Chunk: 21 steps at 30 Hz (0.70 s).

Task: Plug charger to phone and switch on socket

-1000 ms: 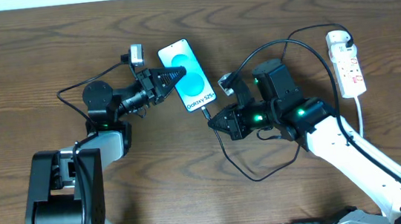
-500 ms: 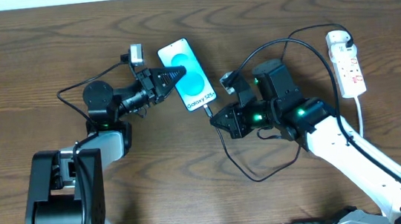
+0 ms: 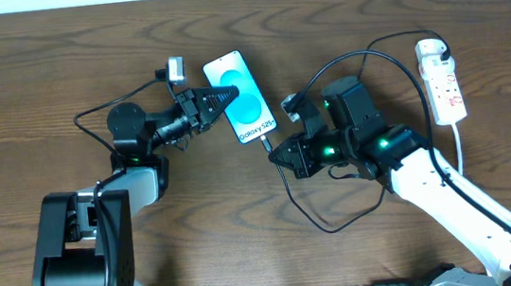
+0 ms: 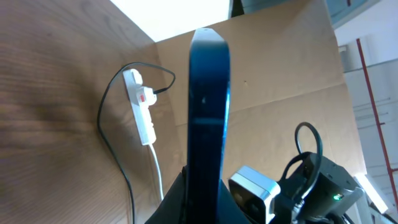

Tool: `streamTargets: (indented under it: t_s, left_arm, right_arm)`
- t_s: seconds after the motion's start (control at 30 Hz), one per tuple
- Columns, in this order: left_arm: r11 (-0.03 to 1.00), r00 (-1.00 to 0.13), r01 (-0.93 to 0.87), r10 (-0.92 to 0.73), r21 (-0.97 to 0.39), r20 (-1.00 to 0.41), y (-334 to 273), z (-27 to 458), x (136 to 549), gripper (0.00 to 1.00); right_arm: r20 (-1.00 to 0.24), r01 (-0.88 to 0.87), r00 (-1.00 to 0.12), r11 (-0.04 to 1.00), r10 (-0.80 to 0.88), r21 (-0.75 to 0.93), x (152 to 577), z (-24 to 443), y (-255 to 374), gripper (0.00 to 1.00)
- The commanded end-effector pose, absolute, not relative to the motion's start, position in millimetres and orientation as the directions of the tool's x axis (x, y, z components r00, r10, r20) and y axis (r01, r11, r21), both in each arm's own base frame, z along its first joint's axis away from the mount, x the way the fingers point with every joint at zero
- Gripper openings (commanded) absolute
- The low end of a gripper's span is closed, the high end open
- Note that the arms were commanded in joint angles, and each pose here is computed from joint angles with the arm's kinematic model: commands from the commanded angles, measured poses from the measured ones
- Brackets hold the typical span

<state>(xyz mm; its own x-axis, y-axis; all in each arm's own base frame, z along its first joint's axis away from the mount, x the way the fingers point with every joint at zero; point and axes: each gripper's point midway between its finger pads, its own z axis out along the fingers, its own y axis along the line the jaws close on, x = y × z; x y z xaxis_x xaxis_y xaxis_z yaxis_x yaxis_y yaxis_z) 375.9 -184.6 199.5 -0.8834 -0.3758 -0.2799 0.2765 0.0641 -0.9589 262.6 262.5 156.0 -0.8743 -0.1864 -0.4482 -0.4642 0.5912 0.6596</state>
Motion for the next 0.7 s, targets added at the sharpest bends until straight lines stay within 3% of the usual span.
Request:
streamTargets:
  t_s: [0.0, 0.67]
  left_arm:
    - [0.078, -0.862, 0.342, -0.371, -0.937, -0.345, -185.8, 210.4, 379.4, 0.07]
    - [0.058, -0.881, 0.291, -0.374, -0.955, -0.291, -185.8, 210.0, 379.4, 0.07]
  right_arm:
    - [-0.454, -0.485, -0.868, 0.551, -0.204, 0.679, 259.0, 161.7, 265.8, 0.01]
    - [-0.444, -0.469, -0.875, 0.562, -0.192, 0.682, 260.2, 160.9, 265.0, 0.01]
